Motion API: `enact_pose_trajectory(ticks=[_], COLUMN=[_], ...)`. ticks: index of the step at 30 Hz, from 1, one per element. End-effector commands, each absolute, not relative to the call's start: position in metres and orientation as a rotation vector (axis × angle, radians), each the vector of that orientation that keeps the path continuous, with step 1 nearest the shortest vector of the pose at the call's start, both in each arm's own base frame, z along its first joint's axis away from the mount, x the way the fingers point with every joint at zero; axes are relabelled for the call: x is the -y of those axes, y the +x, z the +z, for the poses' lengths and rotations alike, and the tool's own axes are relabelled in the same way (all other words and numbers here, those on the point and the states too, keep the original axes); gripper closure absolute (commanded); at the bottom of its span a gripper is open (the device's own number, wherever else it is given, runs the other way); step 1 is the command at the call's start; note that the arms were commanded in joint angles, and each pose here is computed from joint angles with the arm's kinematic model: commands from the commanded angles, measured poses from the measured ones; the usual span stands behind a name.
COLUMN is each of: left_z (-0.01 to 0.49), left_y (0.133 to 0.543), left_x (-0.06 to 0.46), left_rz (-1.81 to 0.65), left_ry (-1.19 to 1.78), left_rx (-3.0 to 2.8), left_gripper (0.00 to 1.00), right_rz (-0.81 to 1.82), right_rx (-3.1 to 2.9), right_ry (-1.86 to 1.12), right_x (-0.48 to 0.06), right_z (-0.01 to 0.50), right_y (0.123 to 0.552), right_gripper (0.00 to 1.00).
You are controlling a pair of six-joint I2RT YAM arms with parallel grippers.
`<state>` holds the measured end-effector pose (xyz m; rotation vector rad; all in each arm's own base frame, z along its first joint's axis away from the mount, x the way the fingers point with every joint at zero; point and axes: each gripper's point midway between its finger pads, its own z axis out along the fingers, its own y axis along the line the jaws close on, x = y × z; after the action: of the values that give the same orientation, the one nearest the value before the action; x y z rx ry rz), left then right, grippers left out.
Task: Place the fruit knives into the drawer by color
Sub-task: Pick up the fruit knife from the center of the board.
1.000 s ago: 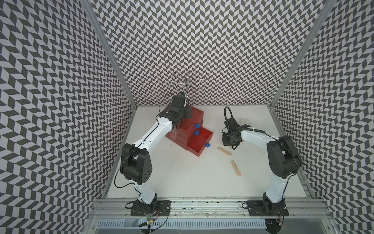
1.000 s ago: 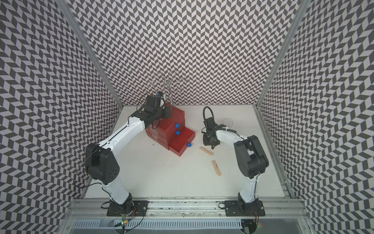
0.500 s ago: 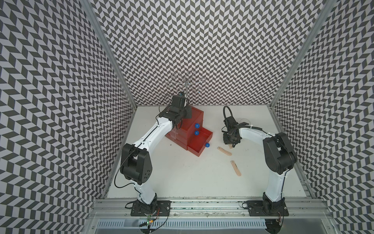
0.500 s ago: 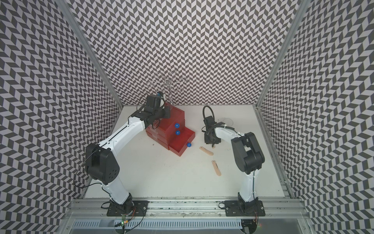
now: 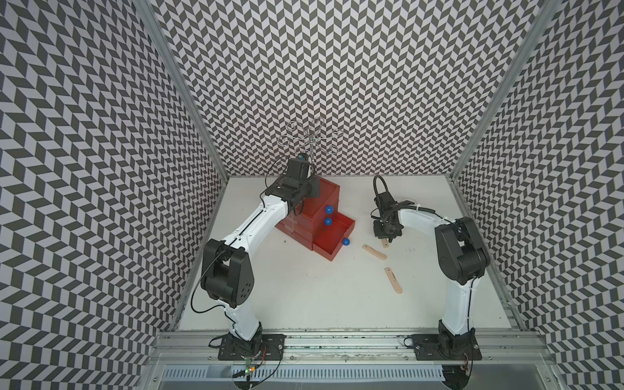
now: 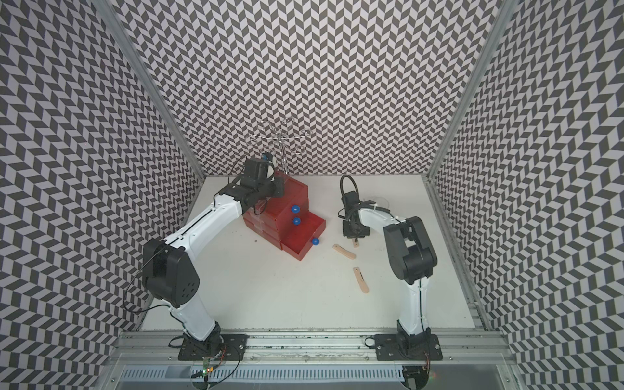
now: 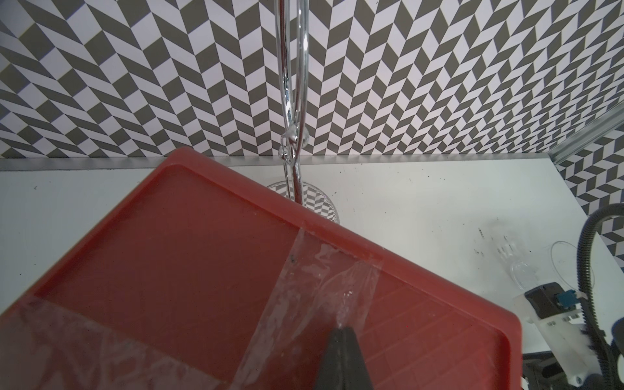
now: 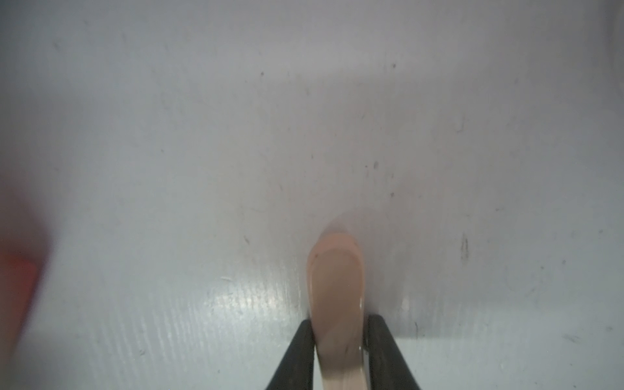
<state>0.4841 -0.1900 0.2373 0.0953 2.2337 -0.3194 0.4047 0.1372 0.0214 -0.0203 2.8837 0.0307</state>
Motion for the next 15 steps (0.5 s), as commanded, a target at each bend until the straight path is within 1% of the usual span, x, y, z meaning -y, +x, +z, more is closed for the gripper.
enact_pose_trajectory(ticks=[1,6,15], left_z=[0.111,0.112,0.111], left_y=[0.43,0.431,0.43], left_x=[0.167,0.167,0.167], left_rz=[-0.14,-0.142,-0.143], left_ry=[0.135,0.133,0.133], left_rx=[-2.677,-2.674,-2.678], left_gripper=[1.0,1.0,1.0], right_rz=[0.026,0.058,0.136], right_rx=[-2.957,-2.946,-2.894], right_ry=[-0.029,-0.017,-0.012], right_x=[-0.134,-0.135,-0.142], right_z=[0.001,0.003,0.024], right_y=[0.391,0.386,0.388], right_gripper=[0.77,0.82,0.84])
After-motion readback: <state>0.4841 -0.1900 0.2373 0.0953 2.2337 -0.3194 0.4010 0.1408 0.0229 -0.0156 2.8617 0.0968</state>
